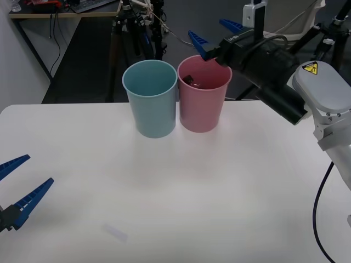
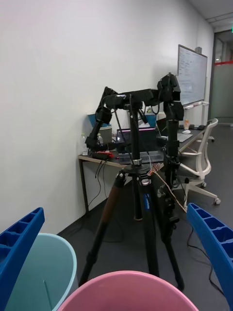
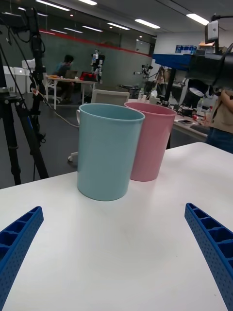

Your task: Grasp the object on the table and drop it into the matching bin: aluminum can to the light blue bin, PET bottle to the pink bin.

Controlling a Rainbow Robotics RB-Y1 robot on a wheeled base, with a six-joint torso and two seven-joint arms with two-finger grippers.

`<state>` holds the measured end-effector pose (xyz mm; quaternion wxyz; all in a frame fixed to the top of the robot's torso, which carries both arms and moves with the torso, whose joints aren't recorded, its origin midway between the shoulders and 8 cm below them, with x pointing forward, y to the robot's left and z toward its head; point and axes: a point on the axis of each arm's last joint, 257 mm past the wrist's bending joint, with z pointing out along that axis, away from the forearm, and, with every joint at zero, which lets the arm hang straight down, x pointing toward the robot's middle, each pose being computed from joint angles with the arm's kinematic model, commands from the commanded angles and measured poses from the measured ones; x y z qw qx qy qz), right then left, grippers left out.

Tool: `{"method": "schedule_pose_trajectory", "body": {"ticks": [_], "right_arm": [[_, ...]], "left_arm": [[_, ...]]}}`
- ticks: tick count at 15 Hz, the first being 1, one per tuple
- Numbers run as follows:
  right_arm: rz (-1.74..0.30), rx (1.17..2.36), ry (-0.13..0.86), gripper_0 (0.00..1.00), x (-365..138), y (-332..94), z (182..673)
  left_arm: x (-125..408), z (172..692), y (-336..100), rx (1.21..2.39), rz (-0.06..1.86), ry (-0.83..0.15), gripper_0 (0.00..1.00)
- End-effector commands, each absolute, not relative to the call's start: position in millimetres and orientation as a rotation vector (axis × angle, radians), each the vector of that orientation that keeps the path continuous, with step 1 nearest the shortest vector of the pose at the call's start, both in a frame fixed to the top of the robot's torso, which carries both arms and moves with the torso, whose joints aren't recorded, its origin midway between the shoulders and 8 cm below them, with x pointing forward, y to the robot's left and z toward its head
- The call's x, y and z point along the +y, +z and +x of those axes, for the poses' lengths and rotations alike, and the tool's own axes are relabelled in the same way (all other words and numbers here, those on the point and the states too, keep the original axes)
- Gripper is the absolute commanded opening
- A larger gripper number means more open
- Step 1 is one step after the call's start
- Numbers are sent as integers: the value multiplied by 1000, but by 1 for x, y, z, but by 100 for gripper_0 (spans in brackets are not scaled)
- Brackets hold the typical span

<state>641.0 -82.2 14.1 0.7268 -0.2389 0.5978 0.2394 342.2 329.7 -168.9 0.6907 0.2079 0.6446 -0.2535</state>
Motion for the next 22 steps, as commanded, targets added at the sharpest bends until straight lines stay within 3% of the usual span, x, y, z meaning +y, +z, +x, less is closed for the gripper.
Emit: {"method": "schedule_pose_trajectory", "body": {"ticks": [1,10,12,16,22], "right_arm": [[-559,1324,554,100,-88,13,634],[-622,1333,639,100,-140,0,557],[-668,1312,622,100,-148,-6,540],[-728,1296,594,100,-163,-29,504],[-723,1346,651,100,-183,-80,448]], "left_arm": [[330,342,-169,1441,465,-567,100],[330,342,-169,1441,465,-567,100],[330,342,-169,1441,465,-567,100],[330,342,-169,1441,465,-567,100],[330,342,-169,1441,465,-567,100]]}}
